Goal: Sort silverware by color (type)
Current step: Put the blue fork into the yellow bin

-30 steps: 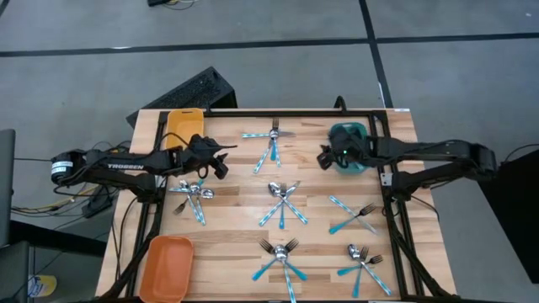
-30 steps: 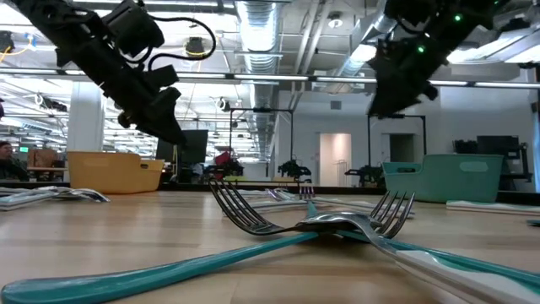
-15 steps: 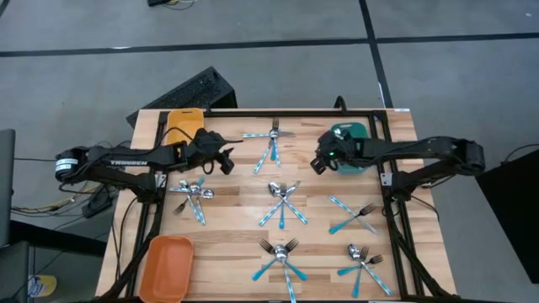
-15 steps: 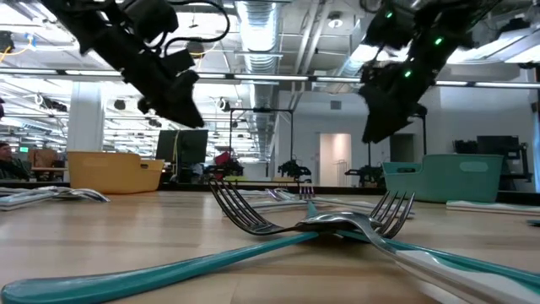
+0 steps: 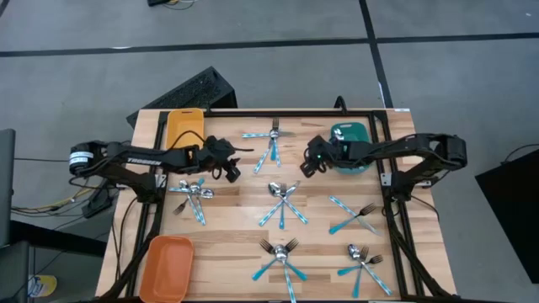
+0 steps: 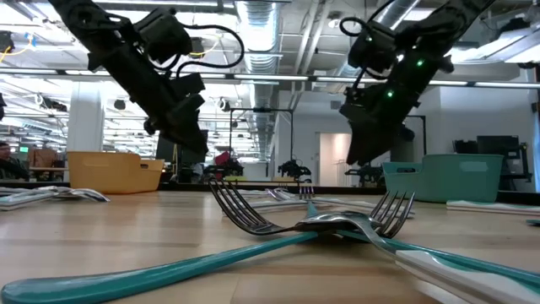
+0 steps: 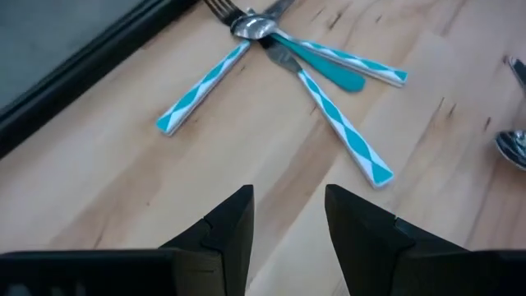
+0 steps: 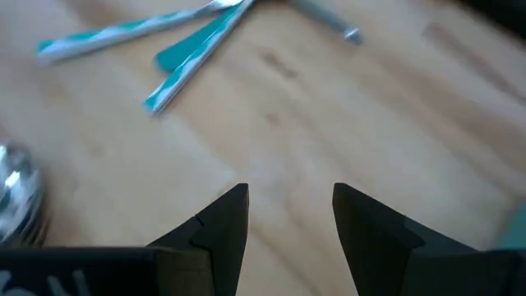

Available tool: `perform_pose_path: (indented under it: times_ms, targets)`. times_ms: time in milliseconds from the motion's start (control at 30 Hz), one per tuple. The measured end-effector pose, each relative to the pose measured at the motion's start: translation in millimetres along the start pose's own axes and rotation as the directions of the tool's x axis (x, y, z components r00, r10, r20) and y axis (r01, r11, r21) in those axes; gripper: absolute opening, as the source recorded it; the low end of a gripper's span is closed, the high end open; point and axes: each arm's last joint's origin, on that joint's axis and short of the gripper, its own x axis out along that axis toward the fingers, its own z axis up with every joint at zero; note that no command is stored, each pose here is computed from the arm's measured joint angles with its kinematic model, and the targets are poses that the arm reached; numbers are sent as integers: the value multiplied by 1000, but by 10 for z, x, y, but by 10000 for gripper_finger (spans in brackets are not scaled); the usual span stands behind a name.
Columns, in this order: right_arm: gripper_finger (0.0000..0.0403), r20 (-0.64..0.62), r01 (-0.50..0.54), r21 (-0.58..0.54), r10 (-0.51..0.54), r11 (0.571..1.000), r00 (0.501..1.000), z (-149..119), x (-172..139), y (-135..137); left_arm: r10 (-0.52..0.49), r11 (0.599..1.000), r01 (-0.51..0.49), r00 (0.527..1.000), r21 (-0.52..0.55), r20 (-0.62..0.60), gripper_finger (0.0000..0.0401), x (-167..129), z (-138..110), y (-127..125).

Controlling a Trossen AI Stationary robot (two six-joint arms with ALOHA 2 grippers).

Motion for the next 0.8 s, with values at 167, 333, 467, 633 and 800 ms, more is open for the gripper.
perform_pose_path:
  times_ms: [167, 333, 467, 633, 800]
  targets:
    - [200, -135, -139, -60, 130, 988, 982, -106, -95, 63, 2, 1000, -2, 1000, 3, 15, 139, -11, 7, -23]
    - [200, -265, -180, -125, 142, 976, 954, -299, -338, 139, 29, 999, -29, 999, 20, 31, 139, -11, 18, -16]
    - [200, -325, -190, -125, 140, 974, 935, -429, -519, 191, 62, 997, -65, 994, 30, 89, 139, -14, 70, -15]
    - [200, -471, -142, -101, 78, 985, 879, -668, -669, 232, 23, 999, -27, 992, 28, 128, 139, -18, 114, -33]
    - [200, -566, -36, -117, -36, 992, 824, -919, -842, 264, -18, 999, 15, 996, 33, 91, 139, -19, 80, -54]
